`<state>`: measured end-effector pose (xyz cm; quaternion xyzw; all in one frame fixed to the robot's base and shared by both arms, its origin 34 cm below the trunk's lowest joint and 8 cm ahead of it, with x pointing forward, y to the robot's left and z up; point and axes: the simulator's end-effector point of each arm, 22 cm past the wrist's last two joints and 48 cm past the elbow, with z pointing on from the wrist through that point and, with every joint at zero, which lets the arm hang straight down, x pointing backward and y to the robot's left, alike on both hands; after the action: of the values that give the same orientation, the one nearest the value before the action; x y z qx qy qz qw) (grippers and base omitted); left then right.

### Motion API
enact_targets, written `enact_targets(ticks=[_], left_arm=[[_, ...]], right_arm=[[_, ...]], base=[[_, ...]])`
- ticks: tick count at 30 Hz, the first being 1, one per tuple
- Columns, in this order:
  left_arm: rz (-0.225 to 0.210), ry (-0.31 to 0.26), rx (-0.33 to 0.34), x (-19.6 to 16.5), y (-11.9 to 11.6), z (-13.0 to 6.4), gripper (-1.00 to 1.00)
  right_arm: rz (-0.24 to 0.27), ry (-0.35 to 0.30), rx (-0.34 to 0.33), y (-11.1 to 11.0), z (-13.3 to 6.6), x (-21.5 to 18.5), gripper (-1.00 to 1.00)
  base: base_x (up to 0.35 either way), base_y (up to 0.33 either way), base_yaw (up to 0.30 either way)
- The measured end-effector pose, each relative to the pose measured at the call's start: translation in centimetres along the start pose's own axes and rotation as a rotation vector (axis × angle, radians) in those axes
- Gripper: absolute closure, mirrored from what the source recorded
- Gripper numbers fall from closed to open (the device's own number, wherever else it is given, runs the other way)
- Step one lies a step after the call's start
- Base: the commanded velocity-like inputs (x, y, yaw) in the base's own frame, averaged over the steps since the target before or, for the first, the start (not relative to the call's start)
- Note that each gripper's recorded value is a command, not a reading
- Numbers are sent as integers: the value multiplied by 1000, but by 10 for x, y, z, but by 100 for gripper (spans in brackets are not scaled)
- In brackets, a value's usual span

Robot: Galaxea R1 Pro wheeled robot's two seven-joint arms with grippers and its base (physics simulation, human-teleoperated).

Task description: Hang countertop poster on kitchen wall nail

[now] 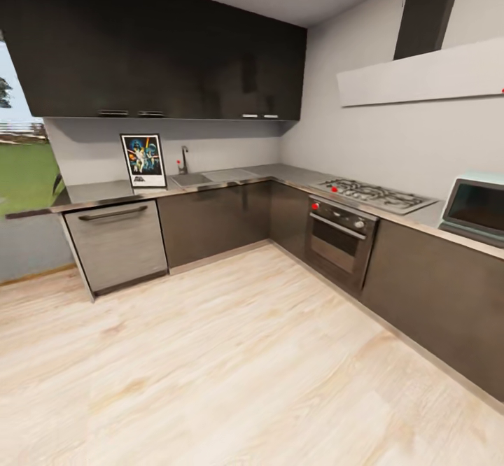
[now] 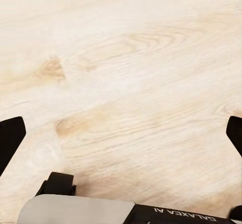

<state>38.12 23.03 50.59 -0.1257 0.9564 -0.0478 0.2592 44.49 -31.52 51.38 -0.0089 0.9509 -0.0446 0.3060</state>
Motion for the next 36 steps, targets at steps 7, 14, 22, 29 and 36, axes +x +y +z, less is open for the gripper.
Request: enact_targets(ticks=[7, 14, 22, 29, 36], left_arm=[[0, 0, 0, 0, 0, 0, -100], [0, 0, 0, 0, 0, 0, -100], [0, 0, 0, 0, 0, 0, -100], [0, 0, 0, 0, 0, 0, -100], [0, 0, 0, 0, 0, 0, -100]], right_arm=[[0, 0, 0, 0, 0, 0, -100], [0, 0, 0, 0, 0, 0, -100], [0, 0, 0, 0, 0, 0, -100], [0, 0, 0, 0, 0, 0, -100], [0, 0, 0, 0, 0, 0, -100]], base=[[0, 0, 293], [0, 0, 293], [0, 0, 293], [0, 0, 293], [0, 0, 293]])
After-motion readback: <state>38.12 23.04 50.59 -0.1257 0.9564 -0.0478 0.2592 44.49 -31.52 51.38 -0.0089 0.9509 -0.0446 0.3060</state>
